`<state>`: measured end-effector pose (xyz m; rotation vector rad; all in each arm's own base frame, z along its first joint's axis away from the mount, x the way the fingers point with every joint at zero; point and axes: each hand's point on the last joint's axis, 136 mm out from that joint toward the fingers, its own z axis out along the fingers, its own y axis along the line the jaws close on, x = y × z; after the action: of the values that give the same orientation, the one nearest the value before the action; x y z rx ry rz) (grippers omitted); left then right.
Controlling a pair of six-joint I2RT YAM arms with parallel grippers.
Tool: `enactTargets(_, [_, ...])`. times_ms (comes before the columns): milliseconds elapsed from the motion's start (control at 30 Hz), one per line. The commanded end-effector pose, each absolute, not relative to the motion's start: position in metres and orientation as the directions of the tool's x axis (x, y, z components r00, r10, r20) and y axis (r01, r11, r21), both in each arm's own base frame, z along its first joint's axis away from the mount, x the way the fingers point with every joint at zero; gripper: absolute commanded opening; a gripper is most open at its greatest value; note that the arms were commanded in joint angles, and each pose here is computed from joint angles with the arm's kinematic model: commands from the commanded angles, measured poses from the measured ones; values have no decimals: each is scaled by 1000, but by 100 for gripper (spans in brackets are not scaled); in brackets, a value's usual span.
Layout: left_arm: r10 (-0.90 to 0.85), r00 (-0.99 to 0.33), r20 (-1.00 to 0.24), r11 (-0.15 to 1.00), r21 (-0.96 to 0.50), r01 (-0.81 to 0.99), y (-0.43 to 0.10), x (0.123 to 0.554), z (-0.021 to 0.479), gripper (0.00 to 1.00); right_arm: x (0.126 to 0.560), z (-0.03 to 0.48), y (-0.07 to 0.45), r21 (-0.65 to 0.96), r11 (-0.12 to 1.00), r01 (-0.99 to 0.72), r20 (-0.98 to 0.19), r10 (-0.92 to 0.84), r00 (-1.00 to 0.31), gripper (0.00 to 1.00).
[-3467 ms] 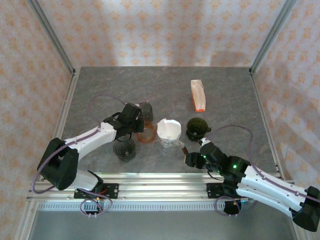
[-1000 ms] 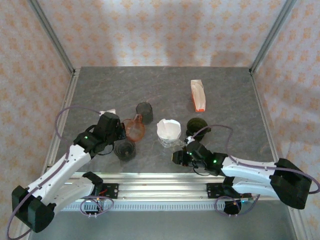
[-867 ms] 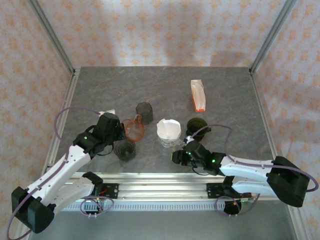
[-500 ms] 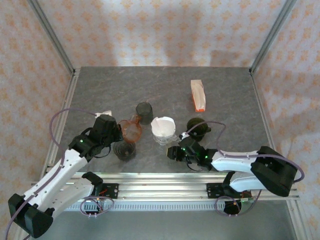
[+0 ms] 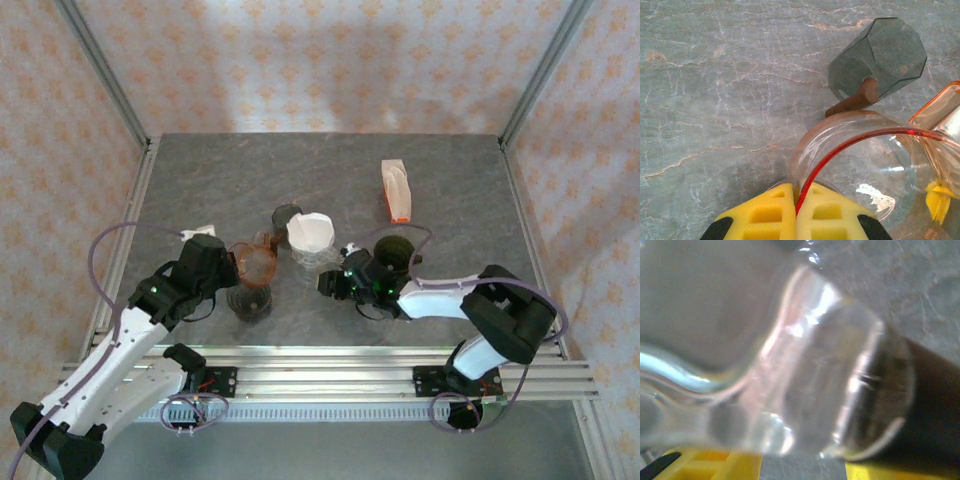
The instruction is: Place the coffee filter in the dripper
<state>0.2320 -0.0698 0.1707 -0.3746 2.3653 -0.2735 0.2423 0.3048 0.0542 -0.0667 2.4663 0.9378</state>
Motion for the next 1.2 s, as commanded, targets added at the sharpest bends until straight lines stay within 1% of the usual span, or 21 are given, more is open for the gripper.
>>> enactTargets(0, [-374, -665, -647, 926, -295, -234, -57, 229, 177, 0, 258, 63, 317, 599, 757, -263, -508, 105, -855, 45])
enactTargets(333, [-378, -664, -645, 925, -298, -237, -54, 222, 178, 0, 287, 63, 344, 582, 758, -295, -528, 77, -845, 45])
enactTargets(1000, [-376, -672, -638, 925, -305, -228, -54, 215, 180, 0, 354, 57, 390, 573, 762, -302, -524, 56, -850, 46])
enactTargets(1067, [-377, -672, -638, 924, -307, -227, -54, 215, 180, 0, 357, 57, 391, 571, 764, -301, -523, 56, -851, 47])
enactTargets(1167, [-376, -678, -631, 923, -320, -214, -58, 215, 179, 0, 355, 60, 389, 573, 761, -304, -522, 53, -851, 52])
